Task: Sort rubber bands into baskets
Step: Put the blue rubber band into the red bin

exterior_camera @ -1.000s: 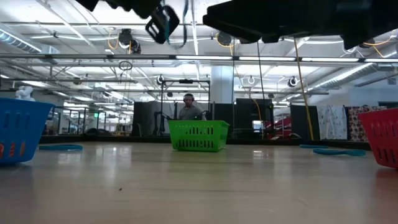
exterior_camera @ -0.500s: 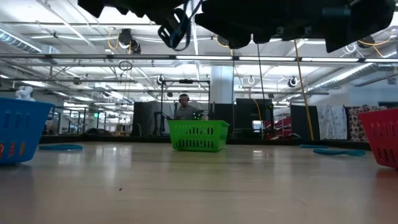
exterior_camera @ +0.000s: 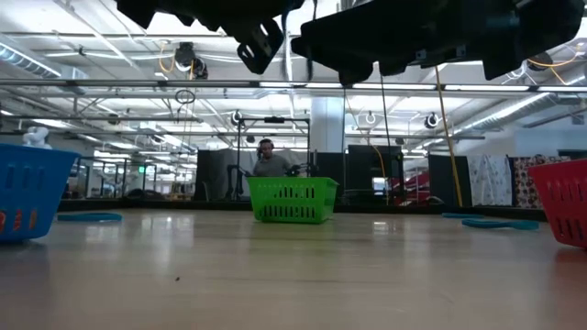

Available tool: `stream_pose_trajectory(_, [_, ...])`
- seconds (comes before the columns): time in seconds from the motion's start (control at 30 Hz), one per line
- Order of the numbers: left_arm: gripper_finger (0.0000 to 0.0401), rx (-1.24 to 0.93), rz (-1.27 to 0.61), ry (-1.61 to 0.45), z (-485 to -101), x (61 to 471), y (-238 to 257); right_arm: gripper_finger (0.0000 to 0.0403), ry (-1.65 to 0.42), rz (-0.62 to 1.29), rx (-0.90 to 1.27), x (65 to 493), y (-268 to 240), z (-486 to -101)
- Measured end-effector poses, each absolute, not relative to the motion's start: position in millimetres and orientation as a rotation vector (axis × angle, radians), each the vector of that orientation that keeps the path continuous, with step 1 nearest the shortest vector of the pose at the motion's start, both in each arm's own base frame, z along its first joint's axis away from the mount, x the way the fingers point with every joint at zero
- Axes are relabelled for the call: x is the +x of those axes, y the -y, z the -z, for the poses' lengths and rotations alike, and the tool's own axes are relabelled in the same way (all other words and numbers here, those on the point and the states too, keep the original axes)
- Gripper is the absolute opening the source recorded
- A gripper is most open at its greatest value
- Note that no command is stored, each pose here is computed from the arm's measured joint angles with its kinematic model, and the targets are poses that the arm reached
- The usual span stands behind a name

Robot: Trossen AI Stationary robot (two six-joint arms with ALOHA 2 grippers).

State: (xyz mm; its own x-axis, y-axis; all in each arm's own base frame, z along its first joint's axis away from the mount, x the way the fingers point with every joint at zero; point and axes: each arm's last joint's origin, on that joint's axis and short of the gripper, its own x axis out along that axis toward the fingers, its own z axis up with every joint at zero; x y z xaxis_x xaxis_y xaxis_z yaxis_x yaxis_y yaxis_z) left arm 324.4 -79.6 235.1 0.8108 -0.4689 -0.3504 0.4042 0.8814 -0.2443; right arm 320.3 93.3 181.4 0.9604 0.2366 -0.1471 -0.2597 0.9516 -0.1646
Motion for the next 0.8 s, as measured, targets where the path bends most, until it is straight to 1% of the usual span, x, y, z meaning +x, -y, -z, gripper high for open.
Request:
stream_pose_trajectory(0.13, [0.0002,-0.153,0.467,-0.421,-234.4,324.2,79.3,0.0130,-0.129,-0.249,-0.172,320.3,-93.2,-181.3])
stream_pose_trajectory(0.2, [0.0002,-0.152,0.466,-0.427,-233.8,324.0,79.2,0.0100,-0.133,-0.243,-0.167,320.5,-92.2,-181.0])
stream_pose_trajectory(0.3, [0.0002,-0.150,0.444,-0.431,-233.3,324.1,78.6,0.0034,-0.134,-0.237,-0.173,320.9,-90.9,-180.9])
stream_pose_trajectory(0.33, [0.0002,-0.147,0.425,-0.430,-233.2,324.3,78.2,0.0018,-0.133,-0.237,-0.179,320.9,-90.8,-181.0])
stream_pose_trajectory(0.37, [0.0003,-0.144,0.398,-0.429,-233.0,324.5,77.6,0.0011,-0.133,-0.237,-0.182,320.9,-90.8,-180.9])
stream_pose_trajectory(0.43, [0.0012,-0.125,0.330,-0.432,-232.1,324.8,75.7,0.0007,-0.133,-0.237,-0.177,320.9,-90.9,-181.0])
stream_pose_trajectory(0.53, [0.0036,-0.063,0.288,-0.455,-229.3,323.7,74.1,0.0002,-0.147,-0.231,-0.170,320.8,-90.5,-179.7])
stream_pose_trajectory(0.67, [0.0083,-0.008,0.268,-0.473,-227.2,323.0,73.0,0.0001,-0.159,-0.228,-0.161,320.6,-90.5,-178.6])
stream_pose_trajectory(0.8, [0.0129,0.000,0.252,-0.478,-226.6,322.8,72.4,0.0001,-0.188,-0.177,-0.169,318.6,-88.3,-180.5])
